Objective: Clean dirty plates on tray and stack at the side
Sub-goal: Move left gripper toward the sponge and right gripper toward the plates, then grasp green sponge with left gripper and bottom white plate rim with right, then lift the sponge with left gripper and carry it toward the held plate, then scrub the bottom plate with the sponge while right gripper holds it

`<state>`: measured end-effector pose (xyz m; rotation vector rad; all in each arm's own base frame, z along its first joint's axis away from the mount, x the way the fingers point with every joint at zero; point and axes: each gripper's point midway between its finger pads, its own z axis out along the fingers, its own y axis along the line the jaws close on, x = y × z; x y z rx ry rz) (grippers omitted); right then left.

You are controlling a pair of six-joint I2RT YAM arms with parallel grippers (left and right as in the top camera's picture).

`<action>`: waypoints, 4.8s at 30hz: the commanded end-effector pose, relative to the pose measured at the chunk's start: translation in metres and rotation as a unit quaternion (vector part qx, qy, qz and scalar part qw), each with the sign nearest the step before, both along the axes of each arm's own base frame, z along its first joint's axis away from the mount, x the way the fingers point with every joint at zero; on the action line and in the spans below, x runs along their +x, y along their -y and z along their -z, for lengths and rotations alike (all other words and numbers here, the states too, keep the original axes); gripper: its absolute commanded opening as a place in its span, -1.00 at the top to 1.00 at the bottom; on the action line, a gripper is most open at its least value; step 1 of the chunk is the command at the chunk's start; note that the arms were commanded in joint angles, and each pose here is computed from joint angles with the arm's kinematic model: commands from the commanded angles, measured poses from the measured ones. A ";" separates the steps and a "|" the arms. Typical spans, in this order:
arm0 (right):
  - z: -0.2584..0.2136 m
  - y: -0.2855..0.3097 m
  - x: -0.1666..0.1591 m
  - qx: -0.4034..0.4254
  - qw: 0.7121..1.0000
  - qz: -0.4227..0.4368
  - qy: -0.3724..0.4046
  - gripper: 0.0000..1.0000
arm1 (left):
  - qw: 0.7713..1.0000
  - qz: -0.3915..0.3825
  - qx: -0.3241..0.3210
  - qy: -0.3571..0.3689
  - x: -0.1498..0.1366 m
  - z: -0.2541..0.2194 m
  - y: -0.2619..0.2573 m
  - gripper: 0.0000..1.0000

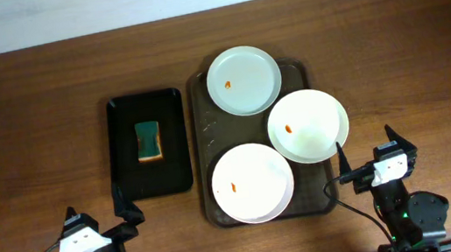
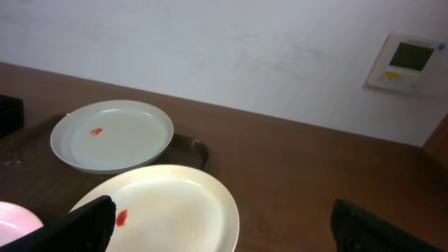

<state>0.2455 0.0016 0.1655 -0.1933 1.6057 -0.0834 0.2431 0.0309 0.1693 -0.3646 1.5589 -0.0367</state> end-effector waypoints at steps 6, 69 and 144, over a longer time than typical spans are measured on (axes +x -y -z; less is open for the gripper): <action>-0.017 -0.022 -0.003 -0.001 0.997 -0.065 0.039 -0.97 | 0.996 0.081 -0.009 0.027 0.003 -0.012 0.028 -0.99; -0.047 -0.113 0.097 0.134 0.838 -0.161 -0.504 -0.59 | 0.785 0.131 0.041 -0.604 0.173 0.149 0.084 0.03; 0.159 -0.090 0.062 0.089 0.712 0.107 -0.688 0.91 | 0.774 0.301 0.010 -0.557 0.137 0.014 0.225 1.00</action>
